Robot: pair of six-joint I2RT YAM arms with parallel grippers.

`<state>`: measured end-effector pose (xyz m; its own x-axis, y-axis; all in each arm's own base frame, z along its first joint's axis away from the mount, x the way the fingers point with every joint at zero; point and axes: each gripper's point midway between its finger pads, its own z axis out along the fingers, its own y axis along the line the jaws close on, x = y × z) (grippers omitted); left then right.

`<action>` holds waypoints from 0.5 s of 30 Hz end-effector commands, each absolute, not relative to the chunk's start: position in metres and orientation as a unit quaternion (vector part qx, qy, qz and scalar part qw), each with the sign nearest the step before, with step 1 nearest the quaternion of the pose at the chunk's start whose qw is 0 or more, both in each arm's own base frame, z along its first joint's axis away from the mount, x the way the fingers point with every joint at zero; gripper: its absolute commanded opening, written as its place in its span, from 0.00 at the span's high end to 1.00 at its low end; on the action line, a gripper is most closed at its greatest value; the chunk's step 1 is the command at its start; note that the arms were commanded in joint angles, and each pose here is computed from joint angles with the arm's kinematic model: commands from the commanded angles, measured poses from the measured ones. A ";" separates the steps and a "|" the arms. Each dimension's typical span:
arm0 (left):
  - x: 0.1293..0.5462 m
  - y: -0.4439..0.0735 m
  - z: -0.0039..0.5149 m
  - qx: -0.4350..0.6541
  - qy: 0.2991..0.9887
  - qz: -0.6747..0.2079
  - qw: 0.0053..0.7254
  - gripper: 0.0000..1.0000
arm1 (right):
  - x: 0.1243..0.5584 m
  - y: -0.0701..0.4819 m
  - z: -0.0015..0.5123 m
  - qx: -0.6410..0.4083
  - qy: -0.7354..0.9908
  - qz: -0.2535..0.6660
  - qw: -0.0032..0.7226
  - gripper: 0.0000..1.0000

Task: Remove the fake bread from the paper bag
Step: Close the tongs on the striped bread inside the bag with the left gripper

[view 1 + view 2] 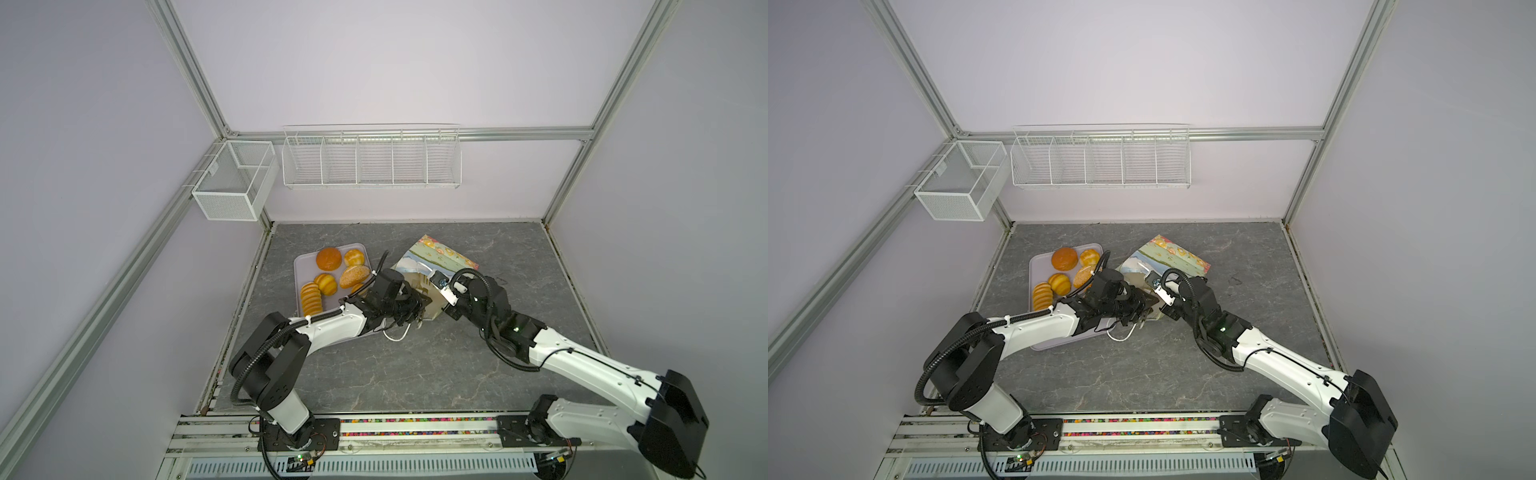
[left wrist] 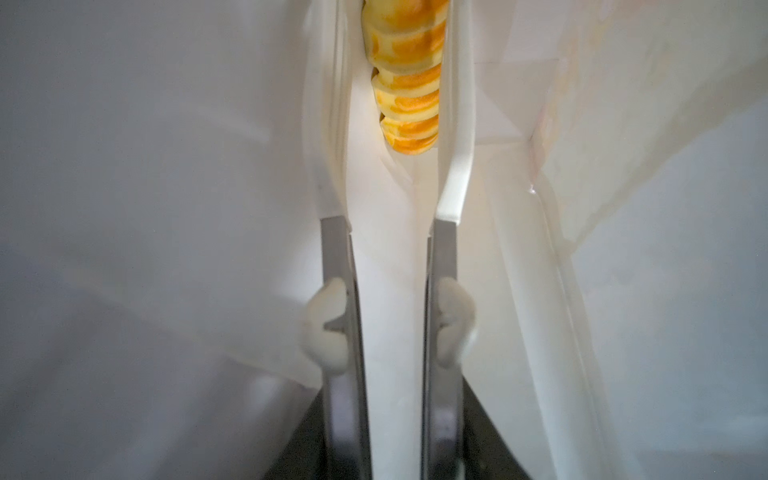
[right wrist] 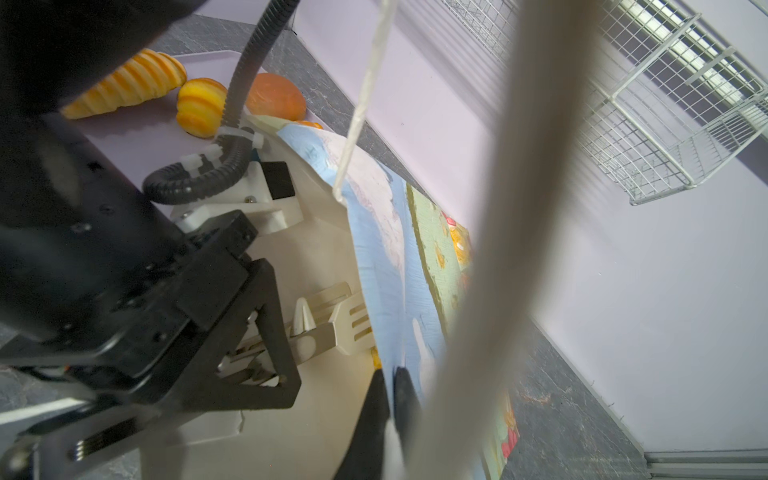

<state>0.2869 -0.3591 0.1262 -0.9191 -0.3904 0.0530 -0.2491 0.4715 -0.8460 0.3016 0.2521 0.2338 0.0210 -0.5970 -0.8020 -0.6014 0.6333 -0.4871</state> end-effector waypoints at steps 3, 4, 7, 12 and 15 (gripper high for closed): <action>0.304 -0.370 0.123 -0.189 0.831 -0.515 0.092 0.59 | 0.297 0.257 0.245 -0.436 0.678 0.008 0.592 0.93; 0.305 -0.370 0.121 -0.188 0.826 -0.523 0.094 0.58 | 0.297 0.257 0.246 -0.436 0.676 0.008 0.594 0.93; 0.306 -0.370 0.111 -0.186 0.822 -0.529 0.100 0.57 | 0.296 0.257 0.250 -0.440 0.672 0.006 0.595 0.93; 0.307 -0.375 0.104 -0.178 0.818 -0.539 0.098 0.57 | 0.292 0.258 0.262 -0.449 0.659 0.001 0.604 0.93; 0.310 -0.379 0.106 -0.171 0.811 -0.550 0.103 0.57 | 0.288 0.260 0.271 -0.459 0.646 -0.002 0.609 0.93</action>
